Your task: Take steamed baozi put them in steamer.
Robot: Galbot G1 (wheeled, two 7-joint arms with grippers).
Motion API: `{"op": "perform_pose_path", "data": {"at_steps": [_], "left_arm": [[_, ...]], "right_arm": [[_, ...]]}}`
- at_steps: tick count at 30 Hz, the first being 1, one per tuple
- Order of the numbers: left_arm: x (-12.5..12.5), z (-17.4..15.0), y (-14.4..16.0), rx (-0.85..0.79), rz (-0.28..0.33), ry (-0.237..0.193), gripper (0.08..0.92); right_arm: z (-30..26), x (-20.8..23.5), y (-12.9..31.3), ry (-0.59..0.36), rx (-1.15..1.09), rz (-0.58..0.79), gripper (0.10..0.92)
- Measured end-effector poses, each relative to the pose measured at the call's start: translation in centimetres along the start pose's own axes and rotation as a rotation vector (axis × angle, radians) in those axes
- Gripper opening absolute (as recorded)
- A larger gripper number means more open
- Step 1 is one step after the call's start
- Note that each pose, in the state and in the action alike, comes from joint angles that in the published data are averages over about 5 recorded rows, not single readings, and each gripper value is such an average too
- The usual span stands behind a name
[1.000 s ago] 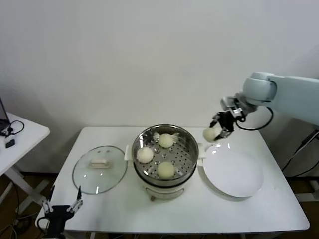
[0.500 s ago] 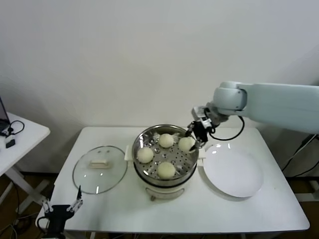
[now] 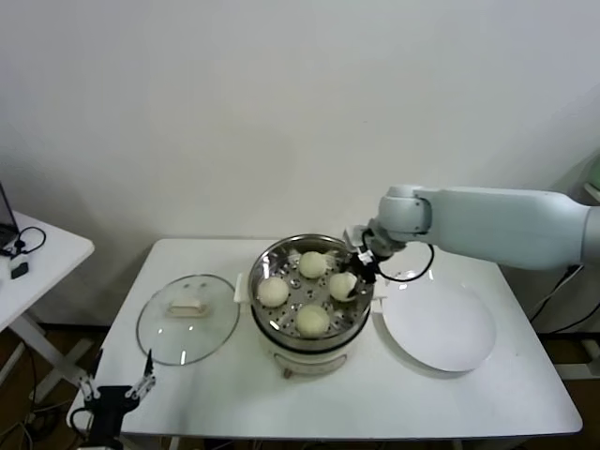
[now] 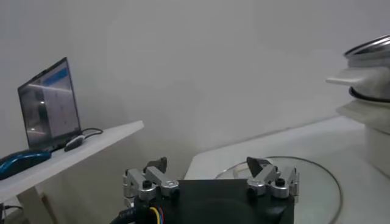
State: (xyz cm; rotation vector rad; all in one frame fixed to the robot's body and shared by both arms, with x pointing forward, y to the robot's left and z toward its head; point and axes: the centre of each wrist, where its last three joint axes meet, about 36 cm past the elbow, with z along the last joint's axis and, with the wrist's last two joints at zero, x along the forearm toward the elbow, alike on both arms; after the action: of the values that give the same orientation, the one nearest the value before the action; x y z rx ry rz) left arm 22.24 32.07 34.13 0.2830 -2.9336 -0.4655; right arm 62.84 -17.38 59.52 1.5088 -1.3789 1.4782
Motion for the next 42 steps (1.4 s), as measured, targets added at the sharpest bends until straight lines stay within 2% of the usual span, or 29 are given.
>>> {"op": "perform_pose_path", "data": {"at_steps": [10,20,32,42], "left_arm": [[0.0,0.0,0.1,0.003,-0.005,-0.002,0.823],[0.1,-0.3,-0.1,0.006,0.002,-0.005,0.823],[-0.3,-0.7,-0.7,0.018,0.013,-0.023,0.823],[-0.7,-0.7,-0.9,0.031,0.013,-0.028,0.823]], "right_arm": [[-0.1,-0.3,-0.7,-0.004,-0.010,0.029,0.808],[1.5,4.0,-0.9,-0.064,-0.104,0.130,0.823],[6.2,5.6,3.8,-0.339,-0.359,0.502,0.823],[10.6,2.2,11.7,-0.586,-0.570,0.774,0.823]]}}
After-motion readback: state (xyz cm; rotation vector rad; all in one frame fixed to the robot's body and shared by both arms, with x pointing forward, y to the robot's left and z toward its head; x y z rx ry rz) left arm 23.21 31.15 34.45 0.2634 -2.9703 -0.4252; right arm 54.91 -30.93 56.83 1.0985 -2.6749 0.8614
